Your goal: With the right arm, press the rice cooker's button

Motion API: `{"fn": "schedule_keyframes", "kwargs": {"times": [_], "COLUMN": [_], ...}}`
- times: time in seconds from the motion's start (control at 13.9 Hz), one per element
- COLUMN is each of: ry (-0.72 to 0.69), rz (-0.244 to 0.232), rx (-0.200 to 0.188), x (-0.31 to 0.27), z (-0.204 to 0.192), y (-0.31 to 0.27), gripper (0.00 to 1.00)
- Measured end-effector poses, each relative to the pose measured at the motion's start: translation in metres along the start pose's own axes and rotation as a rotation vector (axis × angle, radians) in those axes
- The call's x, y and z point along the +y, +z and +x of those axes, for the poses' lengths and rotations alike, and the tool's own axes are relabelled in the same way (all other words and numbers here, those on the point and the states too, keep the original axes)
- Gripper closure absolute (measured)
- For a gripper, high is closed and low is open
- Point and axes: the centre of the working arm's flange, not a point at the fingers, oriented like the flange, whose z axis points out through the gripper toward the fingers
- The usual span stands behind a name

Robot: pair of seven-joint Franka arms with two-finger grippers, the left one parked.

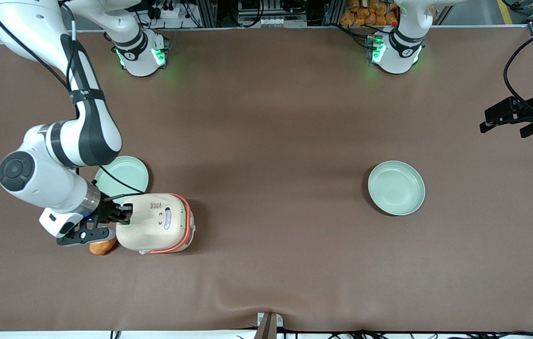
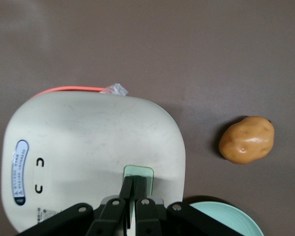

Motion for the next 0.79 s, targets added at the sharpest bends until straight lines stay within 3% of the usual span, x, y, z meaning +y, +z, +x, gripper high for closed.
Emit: {"fn": "schedule_keyframes", "kwargs": {"times": [0.14,0.36,0.65,0.79], "ry": [-0.008,-0.009,0.016,0.028], "rz": [0.008,0.018,0.022,0.025], "rx": [-0.034,-0.068,-0.064,-0.071], "x": [-0.005,-0.008,0.002,0.009], "z": [-0.003,-0.016,-0.033,-0.042], "y": [-0.030,-0.079,-0.128,-0.148], "gripper": [0.88,0.59,0.18,0.12]}}
